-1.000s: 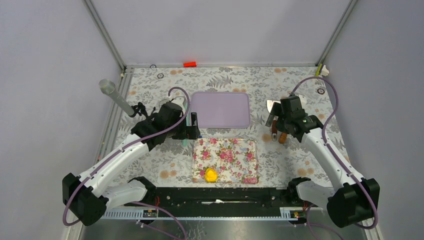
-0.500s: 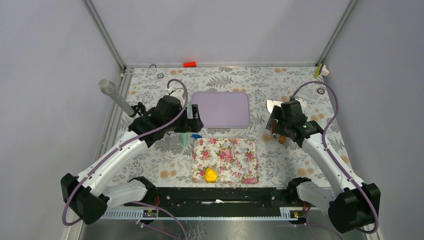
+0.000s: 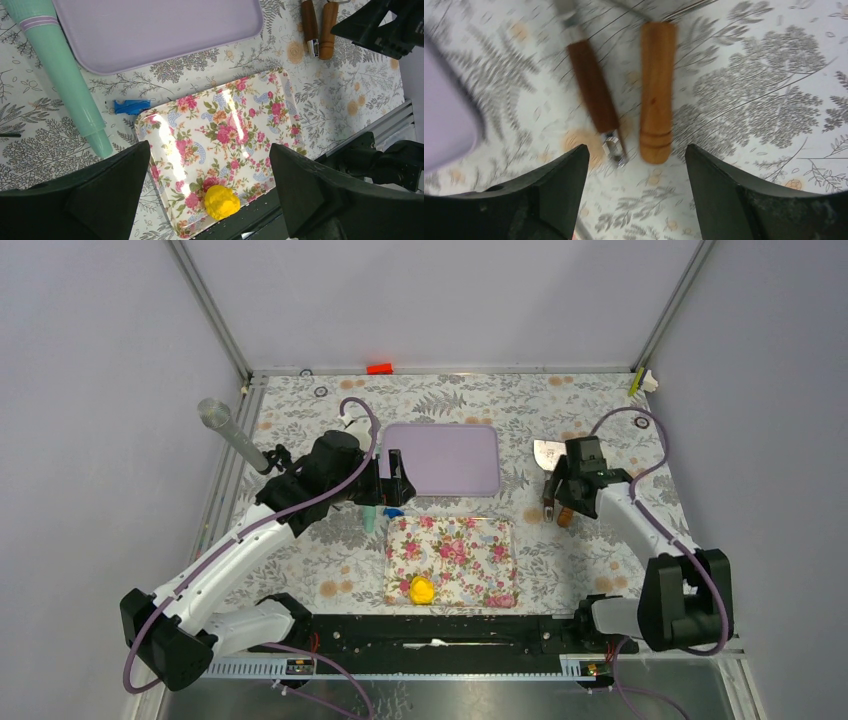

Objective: Roll out the dumpling wrappers from the dough
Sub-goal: Pick up the rolling pin from the center of the board.

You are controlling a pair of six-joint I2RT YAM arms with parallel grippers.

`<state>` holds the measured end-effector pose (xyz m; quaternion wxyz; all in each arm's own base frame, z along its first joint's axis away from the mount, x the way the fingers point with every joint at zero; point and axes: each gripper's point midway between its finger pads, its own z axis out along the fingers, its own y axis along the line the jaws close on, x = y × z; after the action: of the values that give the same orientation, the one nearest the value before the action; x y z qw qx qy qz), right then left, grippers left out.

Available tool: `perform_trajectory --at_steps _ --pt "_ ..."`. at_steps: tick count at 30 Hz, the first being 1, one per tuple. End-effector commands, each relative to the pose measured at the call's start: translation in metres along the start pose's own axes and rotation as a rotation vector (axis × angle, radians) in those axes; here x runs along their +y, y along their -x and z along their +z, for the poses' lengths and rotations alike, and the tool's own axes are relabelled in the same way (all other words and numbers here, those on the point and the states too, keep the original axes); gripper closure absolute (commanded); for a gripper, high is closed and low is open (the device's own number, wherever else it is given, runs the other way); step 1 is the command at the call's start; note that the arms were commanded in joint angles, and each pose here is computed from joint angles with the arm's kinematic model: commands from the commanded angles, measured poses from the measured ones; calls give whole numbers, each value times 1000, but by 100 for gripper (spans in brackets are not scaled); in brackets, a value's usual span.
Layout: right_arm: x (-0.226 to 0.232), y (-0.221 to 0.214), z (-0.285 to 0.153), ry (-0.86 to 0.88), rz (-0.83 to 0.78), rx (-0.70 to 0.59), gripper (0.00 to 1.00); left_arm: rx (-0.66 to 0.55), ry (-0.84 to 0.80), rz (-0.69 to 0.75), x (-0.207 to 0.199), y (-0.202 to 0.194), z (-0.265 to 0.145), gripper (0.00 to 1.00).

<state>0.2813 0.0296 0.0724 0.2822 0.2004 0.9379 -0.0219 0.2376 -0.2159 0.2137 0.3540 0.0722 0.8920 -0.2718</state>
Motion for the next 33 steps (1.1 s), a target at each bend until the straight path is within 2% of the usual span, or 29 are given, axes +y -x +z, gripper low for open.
perform_trajectory --at_steps 1,4,9,21,23,24,26,30,33 --pt "-11 20 16 -15 60 -16 25 -38 -54 9 -11 10 -2 1" --pt "-19 24 25 -68 43 3 29 -32 -52 3 -9 7 -1 1" --pt "-17 14 45 -78 62 80 29 -31 -45 -4 -7 5 -1 1" --pt "-22 -5 81 -118 122 122 50 -44 -37 -4 -2 0 -8 1" --pt "-26 -8 81 -127 111 125 62 -43 -35 -7 -1 -1 -8 1" --pt "-27 -8 79 -127 104 123 72 -41 -35 -7 -1 -2 -8 1" --pt "-30 -6 72 -132 97 107 100 -25 -52 -3 -4 -4 -7 1" --pt "-26 1 46 -72 91 62 100 82 -100 6 -19 -9 -2 1" --pt "-21 13 19 -1 96 -9 100 118 -116 2 -26 -6 2 1"
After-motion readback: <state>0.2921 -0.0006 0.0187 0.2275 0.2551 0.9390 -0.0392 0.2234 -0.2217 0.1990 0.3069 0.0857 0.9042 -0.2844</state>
